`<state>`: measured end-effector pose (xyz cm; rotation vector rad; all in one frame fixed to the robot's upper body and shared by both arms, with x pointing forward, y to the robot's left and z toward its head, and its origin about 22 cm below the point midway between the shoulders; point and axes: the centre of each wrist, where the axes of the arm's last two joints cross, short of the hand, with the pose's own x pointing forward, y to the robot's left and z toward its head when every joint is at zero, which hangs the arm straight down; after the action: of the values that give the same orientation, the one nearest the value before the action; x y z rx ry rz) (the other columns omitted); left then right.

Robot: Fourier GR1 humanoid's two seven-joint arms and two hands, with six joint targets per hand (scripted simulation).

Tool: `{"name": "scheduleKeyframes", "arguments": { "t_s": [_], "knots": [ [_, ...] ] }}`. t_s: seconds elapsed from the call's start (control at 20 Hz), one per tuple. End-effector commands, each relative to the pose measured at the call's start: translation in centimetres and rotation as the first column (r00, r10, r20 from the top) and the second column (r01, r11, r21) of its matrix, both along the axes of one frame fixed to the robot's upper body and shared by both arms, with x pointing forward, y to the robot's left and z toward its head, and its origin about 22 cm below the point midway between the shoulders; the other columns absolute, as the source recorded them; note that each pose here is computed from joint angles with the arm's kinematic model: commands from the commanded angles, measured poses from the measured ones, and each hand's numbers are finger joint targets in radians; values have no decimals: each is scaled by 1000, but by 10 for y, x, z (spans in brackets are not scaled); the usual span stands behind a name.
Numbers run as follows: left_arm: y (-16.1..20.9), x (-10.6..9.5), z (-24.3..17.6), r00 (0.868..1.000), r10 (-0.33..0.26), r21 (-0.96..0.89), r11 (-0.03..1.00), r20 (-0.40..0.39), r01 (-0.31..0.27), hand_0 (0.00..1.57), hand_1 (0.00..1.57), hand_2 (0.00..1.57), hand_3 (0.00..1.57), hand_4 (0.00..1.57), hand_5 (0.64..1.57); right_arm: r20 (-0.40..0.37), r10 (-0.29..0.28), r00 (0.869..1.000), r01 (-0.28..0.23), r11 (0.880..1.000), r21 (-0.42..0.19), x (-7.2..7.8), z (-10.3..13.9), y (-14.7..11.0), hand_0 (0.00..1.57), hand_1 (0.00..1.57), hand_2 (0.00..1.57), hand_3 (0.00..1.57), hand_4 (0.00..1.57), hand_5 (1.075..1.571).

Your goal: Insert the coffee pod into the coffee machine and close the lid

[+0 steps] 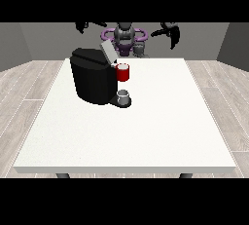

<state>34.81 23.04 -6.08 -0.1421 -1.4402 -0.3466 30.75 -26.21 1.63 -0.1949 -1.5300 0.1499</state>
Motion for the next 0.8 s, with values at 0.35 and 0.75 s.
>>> {"name": "scheduleKeyframes", "arguments": {
  "t_s": [0.35, 0.75],
  "knots": [
    [-19, 5, 42, 996, -47, -41, 998, 75, 50, 0, 0, 0, 0, 391, 1571, -25, -92, 995, 94, 988, 122, 39, 23, -25, 0, 0, 0, 0, 83, 1571],
    [-25, -26, 40, 992, 26, -23, 999, 125, -23, 0, 0, 0, 0, 342, 1571, -73, 1, 997, 13, 983, 181, 56, 27, 6, 0, 0, 0, 0, 65, 1571]
  ]
}}
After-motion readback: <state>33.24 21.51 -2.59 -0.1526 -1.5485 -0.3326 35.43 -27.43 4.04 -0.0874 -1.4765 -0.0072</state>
